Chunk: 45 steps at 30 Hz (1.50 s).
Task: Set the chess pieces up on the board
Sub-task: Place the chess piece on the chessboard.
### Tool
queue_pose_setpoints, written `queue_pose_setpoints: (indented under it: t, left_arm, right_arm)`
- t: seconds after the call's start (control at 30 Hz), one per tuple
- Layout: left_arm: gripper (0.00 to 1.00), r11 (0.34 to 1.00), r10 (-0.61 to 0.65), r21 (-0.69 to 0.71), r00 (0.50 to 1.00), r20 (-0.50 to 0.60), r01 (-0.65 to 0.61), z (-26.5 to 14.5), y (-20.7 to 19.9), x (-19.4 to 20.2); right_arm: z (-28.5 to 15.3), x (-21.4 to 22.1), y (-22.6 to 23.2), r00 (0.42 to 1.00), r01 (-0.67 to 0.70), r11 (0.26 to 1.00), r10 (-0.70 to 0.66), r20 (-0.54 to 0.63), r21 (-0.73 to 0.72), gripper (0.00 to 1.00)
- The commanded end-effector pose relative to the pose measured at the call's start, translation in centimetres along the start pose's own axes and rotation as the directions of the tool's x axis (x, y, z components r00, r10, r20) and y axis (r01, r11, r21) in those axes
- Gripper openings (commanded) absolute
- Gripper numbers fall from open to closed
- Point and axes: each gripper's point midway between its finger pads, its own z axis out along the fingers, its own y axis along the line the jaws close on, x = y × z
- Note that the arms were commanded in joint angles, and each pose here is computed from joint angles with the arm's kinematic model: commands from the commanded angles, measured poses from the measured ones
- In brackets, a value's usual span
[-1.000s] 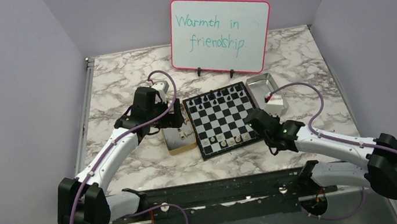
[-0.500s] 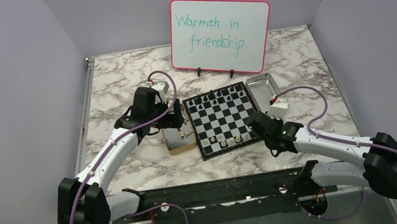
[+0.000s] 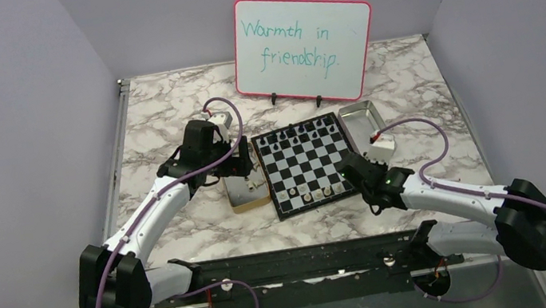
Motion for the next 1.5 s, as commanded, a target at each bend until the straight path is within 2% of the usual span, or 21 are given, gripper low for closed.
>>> queue_pose_setpoints:
  t: [0.0,0.37,0.67,0.8,1.0,1.47]
  left_arm:
    - [0.99,1.0,0.007,-0.001,1.0,0.018,-0.007,-0.4,0.1,-0.2]
    - [0.99,1.0,0.01,-0.009,1.0,0.029,-0.01,-0.6,0.2,-0.3]
    - [0.99,1.0,0.012,0.005,1.0,0.02,-0.012,-0.5,0.0,-0.2]
    - [0.99,1.0,0.018,0.003,1.0,0.018,-0.018,-0.4,0.1,-0.2]
    - [0.99,0.999,0.031,0.025,0.999,0.011,-0.032,-0.4,-0.2,0.0]
    - [0.99,0.999,0.027,0.025,1.0,-0.006,-0.027,-0.1,-0.2,0.4]
  right_arm:
    - [0.4,-0.8,-0.1,0.999,-0.019,1.0,0.018,0.051,0.021,0.06]
    - [0.8,-0.5,0.3,0.999,-0.016,1.0,0.015,0.039,0.019,0.08]
    - [0.6,-0.6,-0.1,0.999,-0.01,0.999,0.009,0.038,0.044,0.14]
    - [0.4,-0.8,0.1,0.999,-0.022,0.999,0.02,0.037,0.032,0.21]
    - [0.1,-1.4,0.8,0.999,-0.012,1.0,0.012,0.037,-0.001,0.25]
    - [-0.4,-1.8,1.2,0.999,0.004,0.999,-0.003,0.04,-0.036,0.29]
